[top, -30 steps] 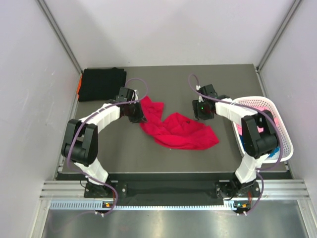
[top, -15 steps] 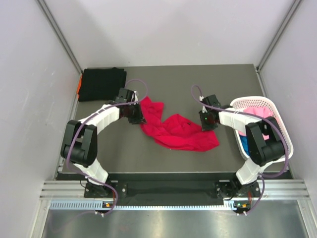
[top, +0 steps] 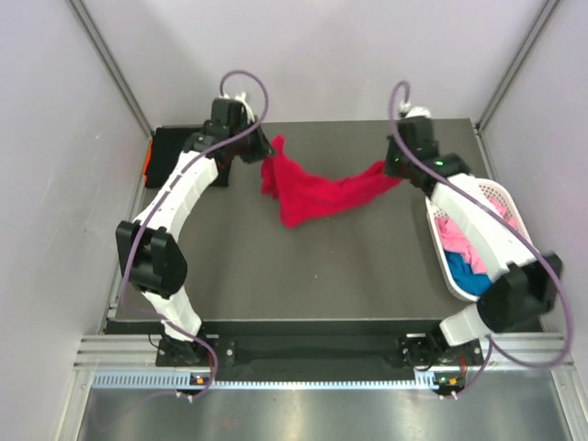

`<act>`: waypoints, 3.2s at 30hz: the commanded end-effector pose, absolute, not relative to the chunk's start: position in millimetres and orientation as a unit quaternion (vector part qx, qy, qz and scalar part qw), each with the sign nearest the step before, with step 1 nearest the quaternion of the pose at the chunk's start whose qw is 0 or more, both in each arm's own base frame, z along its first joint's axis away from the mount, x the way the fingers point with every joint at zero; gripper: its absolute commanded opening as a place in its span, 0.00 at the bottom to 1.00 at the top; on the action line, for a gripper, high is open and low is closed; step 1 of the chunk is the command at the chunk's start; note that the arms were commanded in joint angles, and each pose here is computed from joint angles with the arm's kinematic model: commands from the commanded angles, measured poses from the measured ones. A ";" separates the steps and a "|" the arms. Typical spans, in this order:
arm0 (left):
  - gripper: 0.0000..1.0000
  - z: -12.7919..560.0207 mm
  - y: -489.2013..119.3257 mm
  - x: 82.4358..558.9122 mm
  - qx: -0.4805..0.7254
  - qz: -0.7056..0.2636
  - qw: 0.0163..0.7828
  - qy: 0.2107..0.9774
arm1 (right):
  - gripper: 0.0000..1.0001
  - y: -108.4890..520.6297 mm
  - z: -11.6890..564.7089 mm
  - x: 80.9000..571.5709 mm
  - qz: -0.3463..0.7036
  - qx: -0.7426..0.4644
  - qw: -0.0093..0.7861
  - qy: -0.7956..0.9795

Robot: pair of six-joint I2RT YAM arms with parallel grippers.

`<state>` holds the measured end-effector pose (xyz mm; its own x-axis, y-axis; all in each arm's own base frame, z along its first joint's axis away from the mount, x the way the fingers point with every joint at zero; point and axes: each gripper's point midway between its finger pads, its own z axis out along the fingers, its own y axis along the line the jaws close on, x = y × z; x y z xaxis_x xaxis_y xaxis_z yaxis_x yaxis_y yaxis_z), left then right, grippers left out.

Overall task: Fold and stack the t-shirts
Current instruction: Flatten the tshirt out

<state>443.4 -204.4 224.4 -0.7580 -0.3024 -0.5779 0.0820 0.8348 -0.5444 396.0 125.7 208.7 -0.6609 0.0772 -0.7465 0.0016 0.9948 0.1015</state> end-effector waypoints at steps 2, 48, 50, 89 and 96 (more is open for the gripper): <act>0.00 312.2 -207.9 444.8 -0.061 -0.321 0.412 0.851 | 0.00 94.9 334.7 371.6 0.064 0.100 0.545 0.830; 0.00 130.9 -231.3 392.7 -0.049 -0.332 0.256 0.907 | 0.49 88.1 40.9 241.3 0.068 0.156 0.268 0.948; 0.00 130.9 -233.8 394.7 -0.047 -0.337 0.254 0.906 | 0.42 89.3 36.5 243.1 0.071 0.159 0.267 0.948; 0.00 367.8 -164.4 300.7 -0.072 -0.352 0.506 0.784 | 0.00 65.9 303.2 252.7 0.185 0.181 0.564 0.784; 0.00 270.3 -167.1 388.9 -0.080 -0.256 0.476 0.838 | 0.03 76.9 251.4 326.0 0.130 0.156 0.533 0.821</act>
<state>346.6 -170.9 274.4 -0.6181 -0.3946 -0.6799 0.0938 0.8217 -0.5621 287.2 81.7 235.7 -0.4830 0.4159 -0.7706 0.1394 0.9053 0.4012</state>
